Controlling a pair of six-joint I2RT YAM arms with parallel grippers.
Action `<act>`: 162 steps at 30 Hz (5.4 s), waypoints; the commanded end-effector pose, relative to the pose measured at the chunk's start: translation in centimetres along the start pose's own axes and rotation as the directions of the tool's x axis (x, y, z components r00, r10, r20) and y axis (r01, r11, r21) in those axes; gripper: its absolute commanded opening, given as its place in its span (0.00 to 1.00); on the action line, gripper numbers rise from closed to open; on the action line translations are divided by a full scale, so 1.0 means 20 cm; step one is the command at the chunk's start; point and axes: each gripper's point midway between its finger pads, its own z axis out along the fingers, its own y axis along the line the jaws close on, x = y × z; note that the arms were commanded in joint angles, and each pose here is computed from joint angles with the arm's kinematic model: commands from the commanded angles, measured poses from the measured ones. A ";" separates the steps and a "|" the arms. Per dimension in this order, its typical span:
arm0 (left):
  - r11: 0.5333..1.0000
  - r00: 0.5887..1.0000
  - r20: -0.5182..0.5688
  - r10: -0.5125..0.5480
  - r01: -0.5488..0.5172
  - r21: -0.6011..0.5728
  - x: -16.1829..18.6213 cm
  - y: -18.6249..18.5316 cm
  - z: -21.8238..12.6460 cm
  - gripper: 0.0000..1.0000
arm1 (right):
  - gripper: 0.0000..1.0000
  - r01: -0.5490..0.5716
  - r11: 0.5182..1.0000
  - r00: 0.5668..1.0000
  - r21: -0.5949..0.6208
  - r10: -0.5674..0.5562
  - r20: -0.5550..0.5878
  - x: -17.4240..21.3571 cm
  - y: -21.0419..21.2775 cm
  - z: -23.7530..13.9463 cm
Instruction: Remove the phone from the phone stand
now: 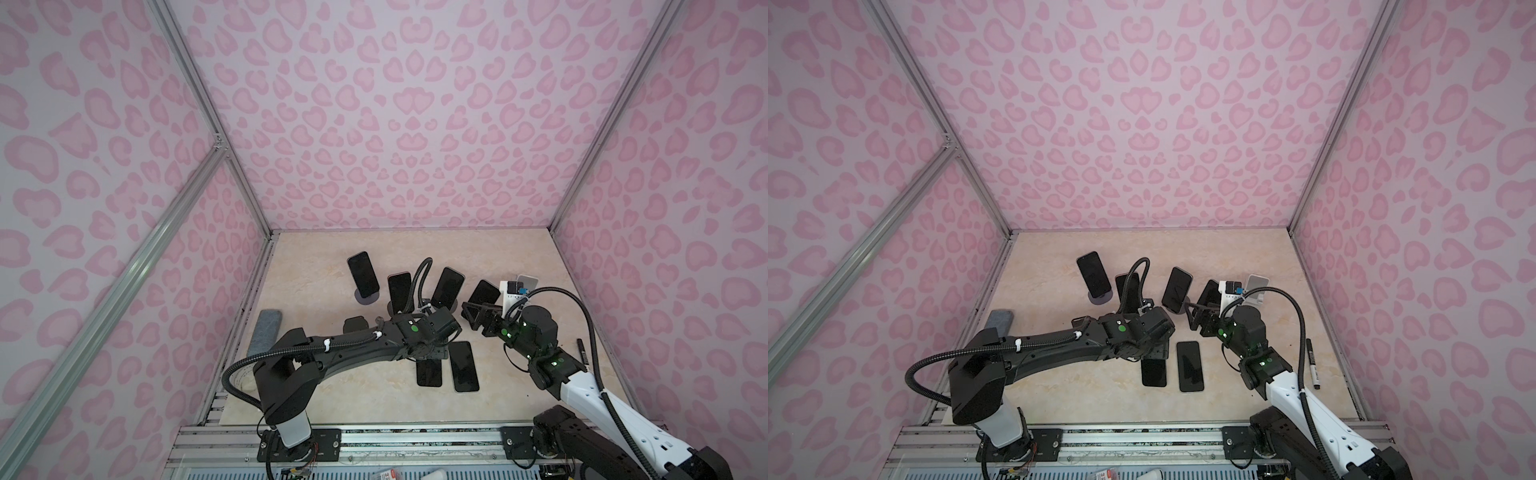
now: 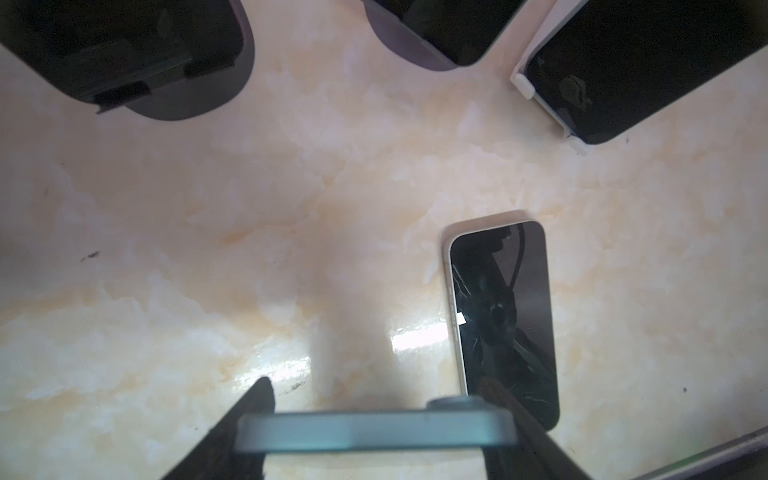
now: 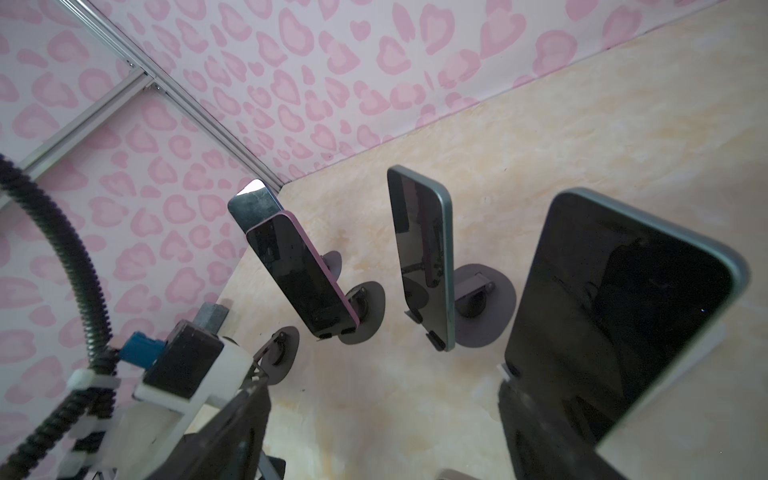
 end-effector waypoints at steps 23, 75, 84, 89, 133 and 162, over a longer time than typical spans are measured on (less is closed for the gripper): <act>0.998 0.997 -0.081 -0.014 0.010 -0.059 0.05 0.00 0.24 0.58 | 0.89 -0.028 0.980 0.978 0.197 -0.014 0.208 -0.07 -0.22 -0.13; 0.992 0.972 -0.202 -0.121 0.115 -0.043 0.14 -0.04 0.43 0.77 | 0.89 -0.015 0.976 0.985 0.218 -0.024 0.173 -0.05 -0.23 -0.11; 0.992 0.971 -0.202 -0.124 0.116 -0.047 0.14 -0.04 0.42 0.82 | 0.89 -0.013 0.976 0.984 0.217 -0.026 0.175 -0.06 -0.23 -0.12; 0.994 0.978 -0.180 -0.109 0.102 -0.045 0.11 -0.03 0.38 0.82 | 0.89 -0.011 0.976 0.985 0.219 -0.027 0.173 -0.06 -0.23 -0.12; 0.907 0.954 0.292 -0.072 0.184 -0.380 -0.32 1.10 -0.17 0.96 | 0.92 0.030 0.965 0.979 0.261 -0.081 0.186 -0.03 -0.25 -0.10; 0.902 0.951 0.281 -0.133 0.233 -0.362 -0.34 1.13 -0.06 0.81 | 0.89 0.132 0.971 0.952 0.198 -0.180 0.248 -0.07 -0.14 -0.13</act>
